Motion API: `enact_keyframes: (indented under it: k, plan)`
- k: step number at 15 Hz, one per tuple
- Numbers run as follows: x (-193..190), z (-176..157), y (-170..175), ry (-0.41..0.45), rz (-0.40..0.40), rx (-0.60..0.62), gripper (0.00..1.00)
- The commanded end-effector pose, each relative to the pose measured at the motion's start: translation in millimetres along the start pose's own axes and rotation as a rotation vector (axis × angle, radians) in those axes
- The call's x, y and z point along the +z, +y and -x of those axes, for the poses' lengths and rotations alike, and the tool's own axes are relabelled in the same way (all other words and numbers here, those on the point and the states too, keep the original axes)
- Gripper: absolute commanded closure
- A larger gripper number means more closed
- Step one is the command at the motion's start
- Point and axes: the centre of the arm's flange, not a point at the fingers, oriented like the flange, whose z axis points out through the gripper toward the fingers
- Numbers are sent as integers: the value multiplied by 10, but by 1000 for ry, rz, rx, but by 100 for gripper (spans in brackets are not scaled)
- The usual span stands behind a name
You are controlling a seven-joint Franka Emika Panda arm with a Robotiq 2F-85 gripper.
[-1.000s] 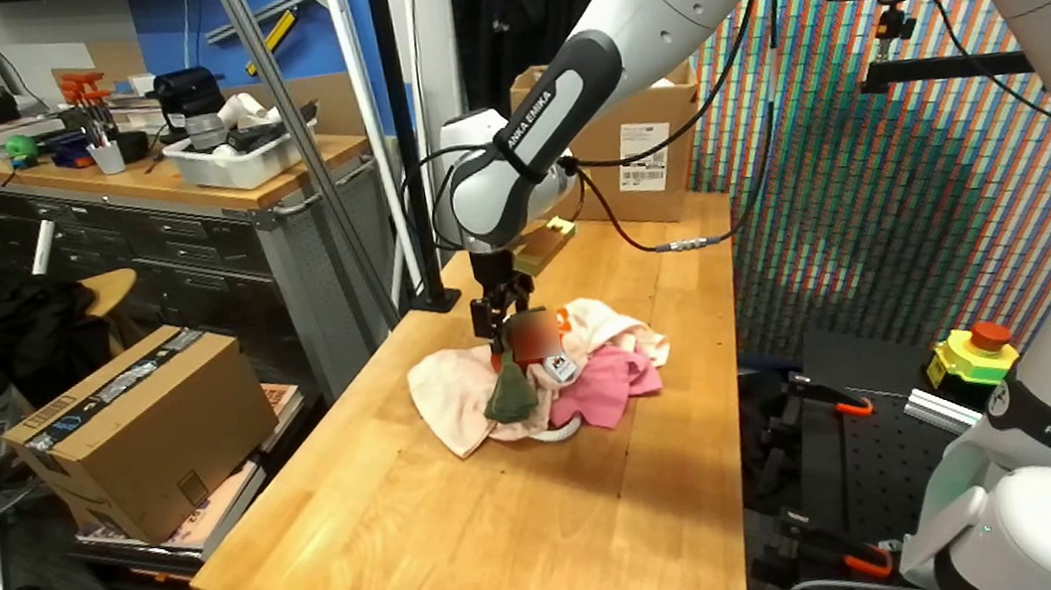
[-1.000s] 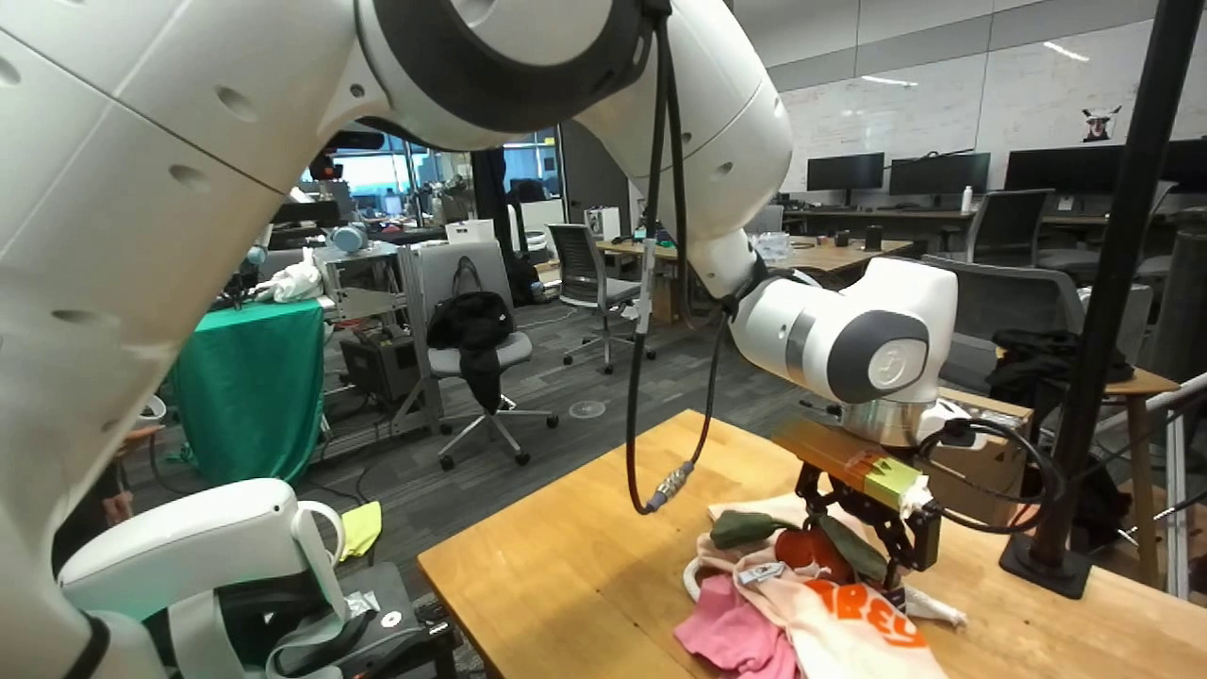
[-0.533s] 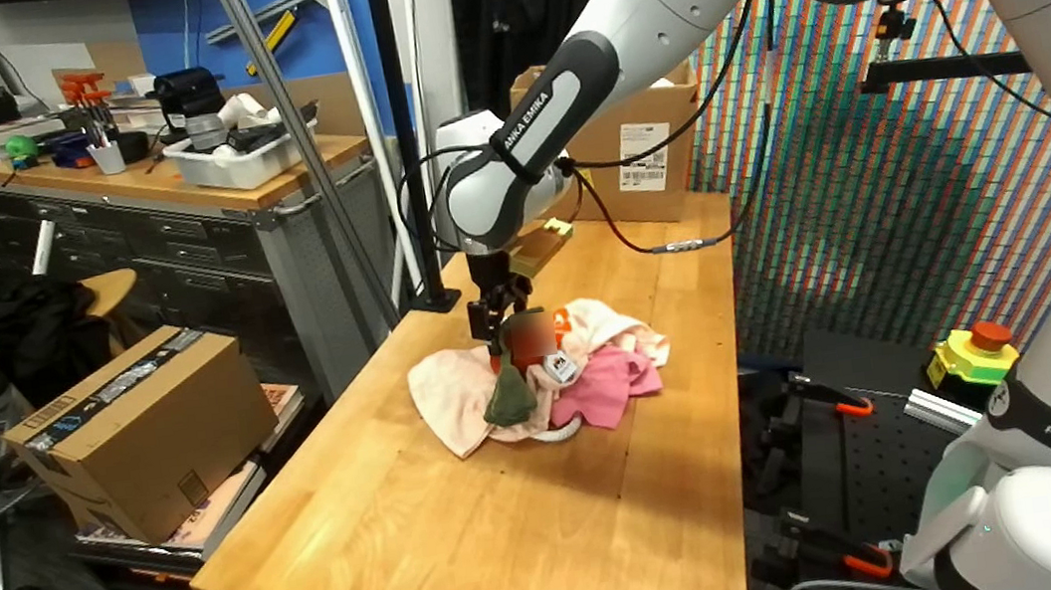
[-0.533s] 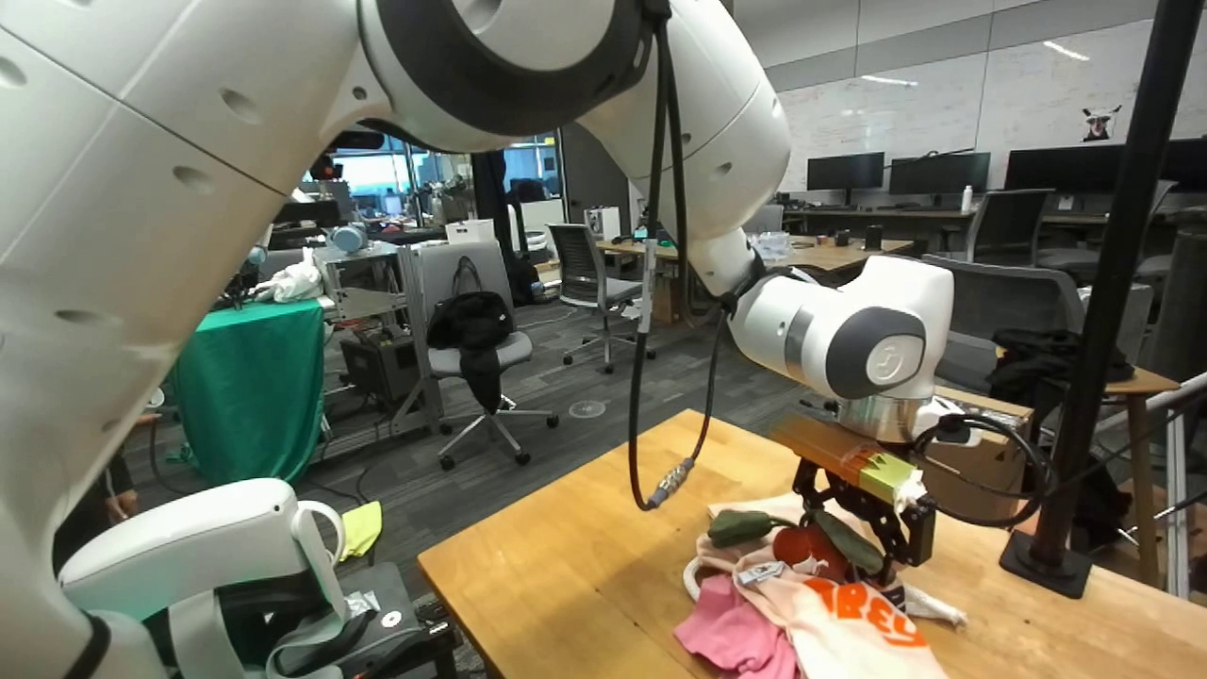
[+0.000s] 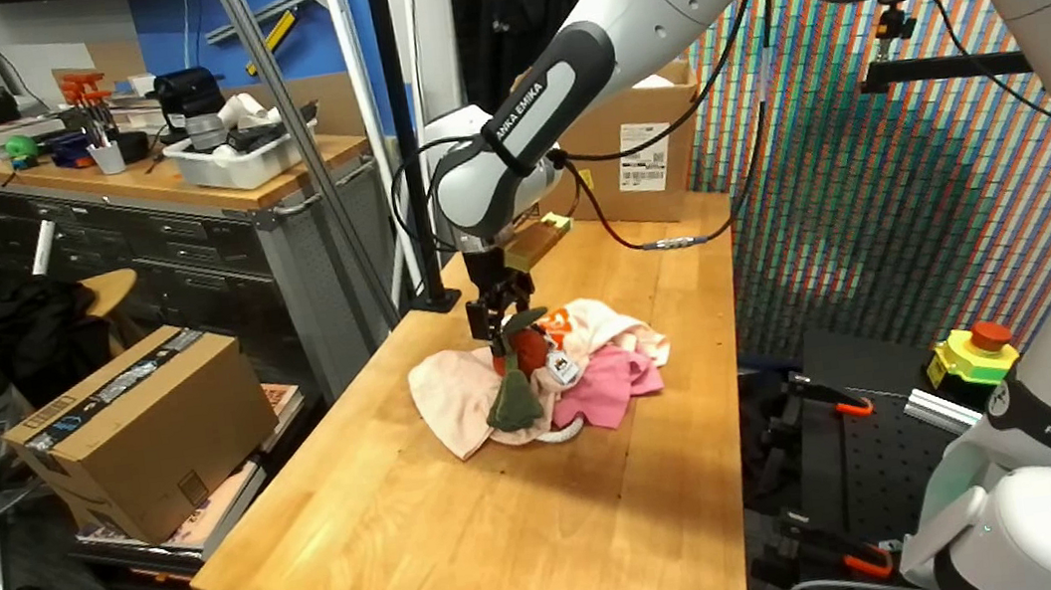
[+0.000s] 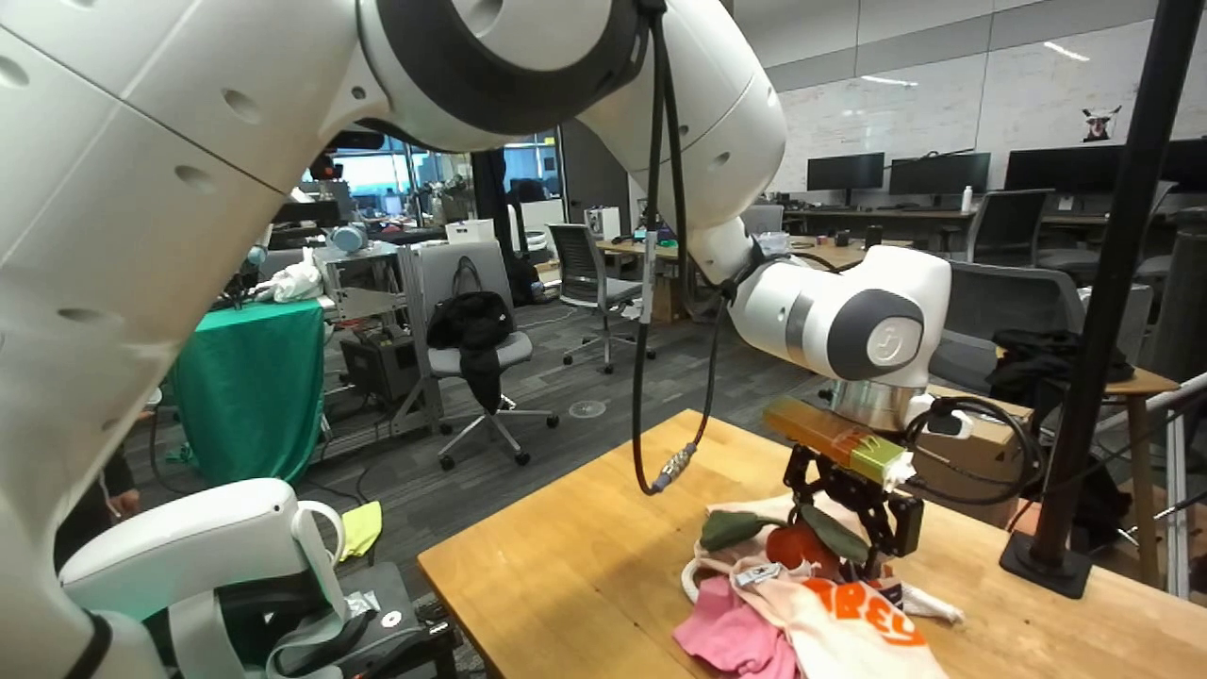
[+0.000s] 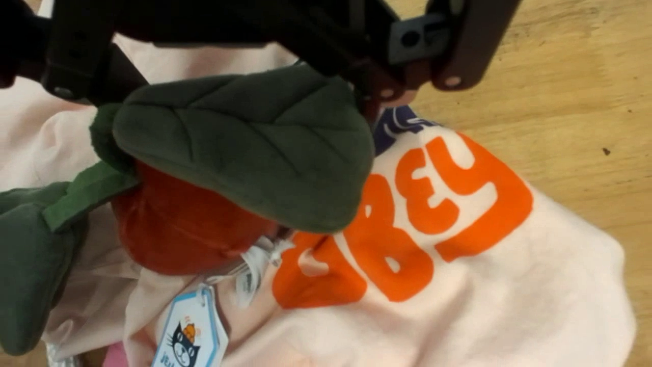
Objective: Move the radish to the right, move the pink and peach shirts to the right, move the peach shirt to the left
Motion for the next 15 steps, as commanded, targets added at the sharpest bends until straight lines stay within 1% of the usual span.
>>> enact_keyframes:
  k: [1, 5, 6, 8, 9, 12, 13, 15]
  plan:
    - [-131, -12, -18, -24, 8, 10, 34]
    - [-168, -25, -8, -38, 9, 10, 64]
    - [-184, -26, -7, -41, 9, 10, 73]
    - [-227, -21, -3, -42, 6, 8, 87]
    - [-244, -19, 1, -43, 4, 5, 91]
    - [-327, -1, 12, -45, -6, 3, 96]
    - [-361, 5, 16, -43, -2, 5, 93]
    - [-484, 19, 25, -29, -2, 2, 92]
